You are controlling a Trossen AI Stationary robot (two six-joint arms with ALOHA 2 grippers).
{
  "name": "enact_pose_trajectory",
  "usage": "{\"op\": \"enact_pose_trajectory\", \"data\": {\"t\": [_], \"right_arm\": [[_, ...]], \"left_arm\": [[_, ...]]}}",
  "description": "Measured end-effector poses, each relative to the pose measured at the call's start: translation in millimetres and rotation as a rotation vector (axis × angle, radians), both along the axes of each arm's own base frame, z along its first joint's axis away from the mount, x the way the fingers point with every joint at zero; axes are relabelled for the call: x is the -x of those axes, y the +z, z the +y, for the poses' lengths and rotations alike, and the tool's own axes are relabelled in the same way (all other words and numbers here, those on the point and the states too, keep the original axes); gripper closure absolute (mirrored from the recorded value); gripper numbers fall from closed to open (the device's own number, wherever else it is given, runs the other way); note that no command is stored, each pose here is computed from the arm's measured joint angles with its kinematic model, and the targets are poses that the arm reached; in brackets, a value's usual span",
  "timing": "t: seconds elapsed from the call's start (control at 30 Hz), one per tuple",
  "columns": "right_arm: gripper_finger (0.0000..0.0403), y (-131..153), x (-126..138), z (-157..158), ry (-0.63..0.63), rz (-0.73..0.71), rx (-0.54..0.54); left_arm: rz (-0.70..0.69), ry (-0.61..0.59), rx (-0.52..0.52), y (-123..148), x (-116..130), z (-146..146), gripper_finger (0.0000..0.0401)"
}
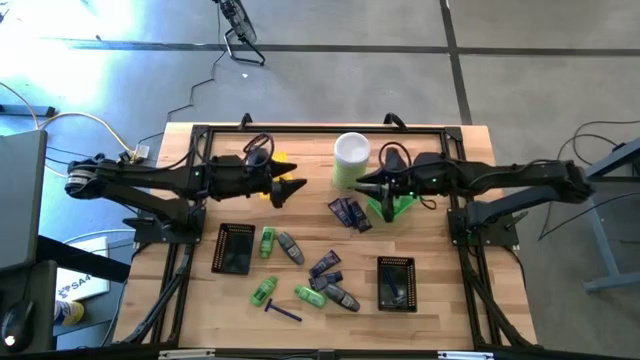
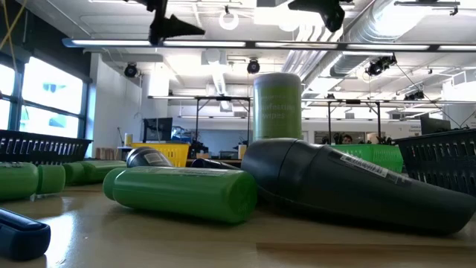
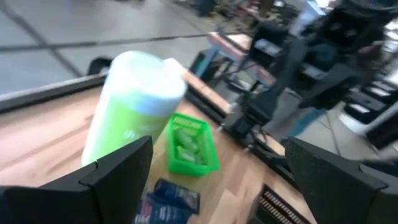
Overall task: Pick & Place Travel size toiletries
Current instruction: Put the top deodorant into the yellow bin
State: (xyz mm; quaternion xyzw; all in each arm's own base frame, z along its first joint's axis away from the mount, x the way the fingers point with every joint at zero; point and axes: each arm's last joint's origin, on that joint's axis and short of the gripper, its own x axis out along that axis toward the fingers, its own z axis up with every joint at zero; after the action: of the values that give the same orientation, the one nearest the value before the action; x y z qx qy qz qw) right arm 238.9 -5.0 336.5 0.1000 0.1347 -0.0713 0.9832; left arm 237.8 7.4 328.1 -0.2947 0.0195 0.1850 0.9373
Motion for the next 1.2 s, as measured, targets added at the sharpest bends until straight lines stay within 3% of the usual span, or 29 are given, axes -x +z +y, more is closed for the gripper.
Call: {"op": "enact_pose_trajectory", "data": {"t": [0.33,0.7,1.0,1.2], "right_arm": [[0.0298,4.1,9.5,-11.3,-0.025,0.013,0.082],[0.0298,2.8,9.4,-25.7,-0.144,0.025,0.105],[0.0298,3.0,10.2,-30.1,-0.055,0.046,0.225],[0.0298,-3.0,12.7,-32.9,-0.041,0.123,0.271]], "left_arm": [[0.022,0.061,0.169,-10.6,0.6,-23.2,0.0040],[0.034,0.048,0.201,-13.1,2.0,-32.4,0.0040],[-0.021,0.170,0.331,-23.7,-4.2,-52.3,0.0040],[-0.029,0.261,0.412,-41.9,-21.6,-70.8,0.0040]]}}
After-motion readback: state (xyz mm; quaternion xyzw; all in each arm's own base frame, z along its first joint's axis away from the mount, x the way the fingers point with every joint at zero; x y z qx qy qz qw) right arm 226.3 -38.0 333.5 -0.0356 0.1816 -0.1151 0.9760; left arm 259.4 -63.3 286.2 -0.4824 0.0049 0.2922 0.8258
